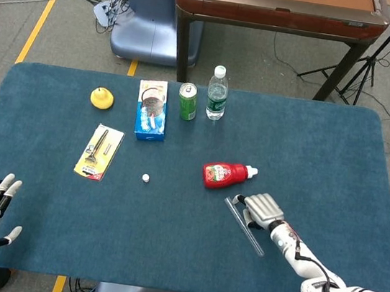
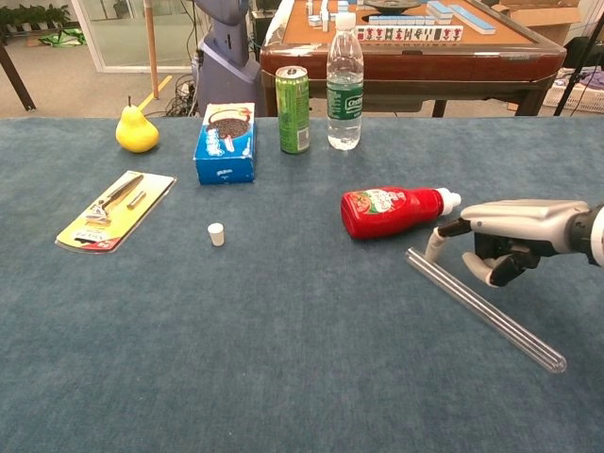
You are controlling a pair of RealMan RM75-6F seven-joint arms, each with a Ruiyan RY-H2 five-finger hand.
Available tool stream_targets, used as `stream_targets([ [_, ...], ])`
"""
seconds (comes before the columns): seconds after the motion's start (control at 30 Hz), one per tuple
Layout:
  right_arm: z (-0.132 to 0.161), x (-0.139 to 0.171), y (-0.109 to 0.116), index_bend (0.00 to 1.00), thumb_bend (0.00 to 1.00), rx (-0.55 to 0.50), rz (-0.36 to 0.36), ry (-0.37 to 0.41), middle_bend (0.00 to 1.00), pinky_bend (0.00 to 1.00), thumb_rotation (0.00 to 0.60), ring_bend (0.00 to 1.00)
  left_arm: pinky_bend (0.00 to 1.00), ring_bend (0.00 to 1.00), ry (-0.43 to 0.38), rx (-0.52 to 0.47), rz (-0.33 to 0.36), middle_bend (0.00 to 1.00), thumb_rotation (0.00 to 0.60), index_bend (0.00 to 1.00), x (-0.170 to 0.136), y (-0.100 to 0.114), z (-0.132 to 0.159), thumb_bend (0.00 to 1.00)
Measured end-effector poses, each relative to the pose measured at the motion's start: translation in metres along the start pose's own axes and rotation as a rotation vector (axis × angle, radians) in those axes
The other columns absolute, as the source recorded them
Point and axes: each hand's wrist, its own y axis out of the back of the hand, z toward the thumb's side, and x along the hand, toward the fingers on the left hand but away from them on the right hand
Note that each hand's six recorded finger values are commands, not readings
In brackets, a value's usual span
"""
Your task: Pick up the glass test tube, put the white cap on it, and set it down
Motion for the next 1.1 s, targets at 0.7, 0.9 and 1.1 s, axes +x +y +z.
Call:
stream_targets([
  [0.7,0.046,0.061,-0.011,0.27,1.00,0.062,0.057,0.198,1.00,1.00,0.600,1.00,0.00,0.00,-0.018,-0.002,0.003,0.00,0.600,0.00,0.001,0.001,0.004,0.20],
  [0.9,0.040,0.083,-0.024,0.27,1.00,0.095,0.092,0.207,1.00,1.00,0.600,1.00,0.00,0.00,-0.021,0.001,0.003,0.00,0.600,0.00,0.001,0.001,0.006,0.20],
  [1.1,0.029,0.087,-0.029,0.27,1.00,0.110,0.110,0.176,1.00,1.00,0.600,1.00,0.00,0.00,-0.024,0.001,0.003,0.00,0.600,0.00,0.000,0.001,0.007,0.20],
])
